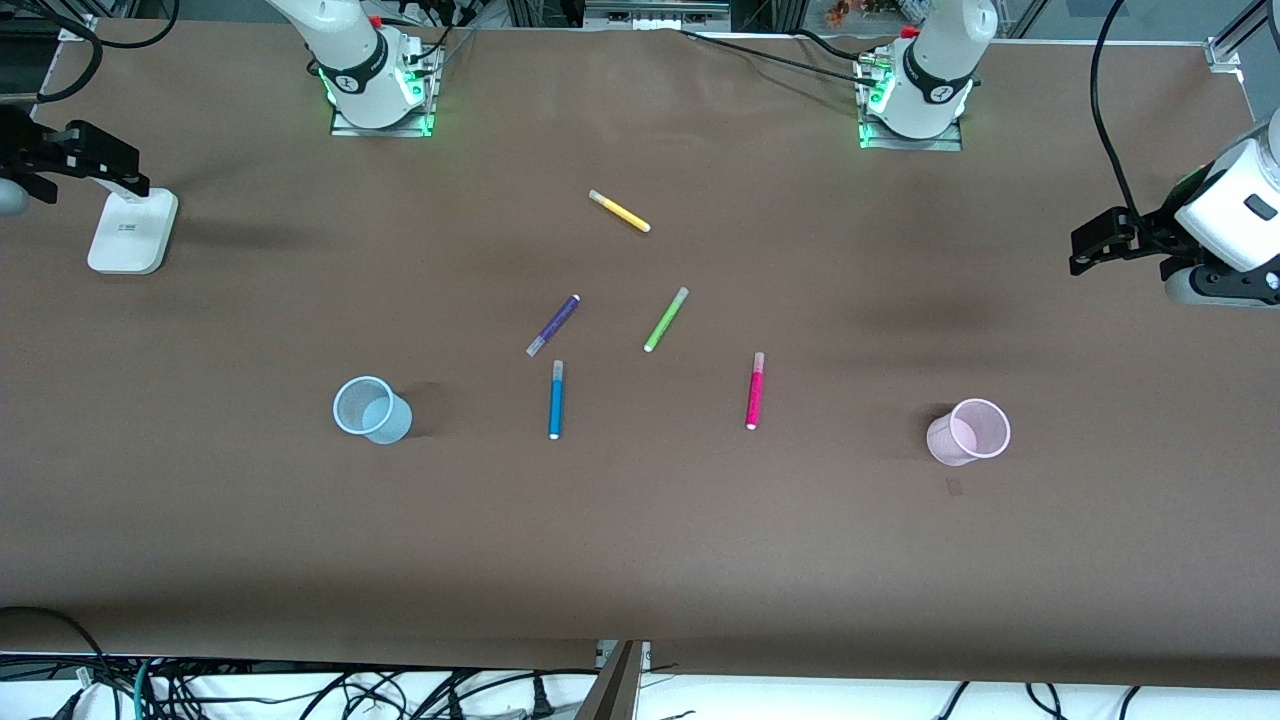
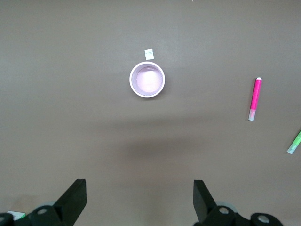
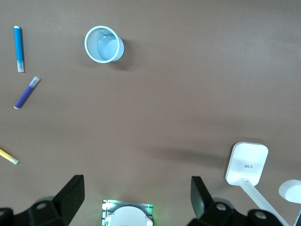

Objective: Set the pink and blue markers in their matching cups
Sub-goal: 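Move the left gripper toward the pink marker, then grasp the pink marker with the left gripper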

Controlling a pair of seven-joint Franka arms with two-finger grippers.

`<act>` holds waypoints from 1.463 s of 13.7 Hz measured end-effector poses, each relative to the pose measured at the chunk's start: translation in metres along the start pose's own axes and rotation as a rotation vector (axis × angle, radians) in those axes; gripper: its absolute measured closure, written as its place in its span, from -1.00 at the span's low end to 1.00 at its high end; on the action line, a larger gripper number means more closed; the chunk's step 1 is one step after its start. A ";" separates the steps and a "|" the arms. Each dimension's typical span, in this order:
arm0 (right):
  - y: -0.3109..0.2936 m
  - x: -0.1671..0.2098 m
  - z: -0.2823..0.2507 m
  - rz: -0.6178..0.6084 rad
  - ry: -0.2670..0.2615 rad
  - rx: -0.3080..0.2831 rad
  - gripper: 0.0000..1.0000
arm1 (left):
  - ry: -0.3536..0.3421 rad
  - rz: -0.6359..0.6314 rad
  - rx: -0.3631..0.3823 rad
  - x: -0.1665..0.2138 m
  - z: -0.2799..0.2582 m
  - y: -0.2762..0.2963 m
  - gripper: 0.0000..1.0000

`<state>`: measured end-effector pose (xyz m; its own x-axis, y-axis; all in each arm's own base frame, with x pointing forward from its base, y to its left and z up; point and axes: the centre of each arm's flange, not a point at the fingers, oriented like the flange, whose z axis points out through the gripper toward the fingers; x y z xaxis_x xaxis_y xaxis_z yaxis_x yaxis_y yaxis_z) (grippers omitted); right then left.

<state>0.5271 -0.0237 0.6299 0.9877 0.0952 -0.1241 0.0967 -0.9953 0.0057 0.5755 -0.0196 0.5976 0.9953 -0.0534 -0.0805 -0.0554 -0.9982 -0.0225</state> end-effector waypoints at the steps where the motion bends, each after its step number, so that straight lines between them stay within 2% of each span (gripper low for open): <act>1: 0.000 0.000 0.000 0.000 0.000 0.003 -1.00 | -0.001 0.000 0.000 0.000 0.000 0.000 -1.00; 8: 0.000 0.000 0.001 0.001 0.001 0.020 -1.00 | -0.004 0.001 0.000 0.001 0.001 0.001 -1.00; 12: 0.002 0.000 0.001 0.004 0.000 0.020 -1.00 | -0.087 0.030 -0.002 0.004 0.023 0.016 -1.00; 17: 0.022 0.002 0.009 0.041 -0.011 0.073 -1.00 | -0.167 0.122 -0.004 0.023 0.069 0.068 -1.00; 20: 0.022 0.000 0.013 0.041 -0.039 0.078 -1.00 | -0.171 0.206 -0.008 0.049 0.123 0.122 -1.00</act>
<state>0.5277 -0.0460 0.6176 0.9850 0.0549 -0.1636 0.0447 -0.9969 -0.0655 0.6080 -0.1409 0.4684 0.9354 -0.2506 -0.2493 -0.2538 -0.9671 0.0197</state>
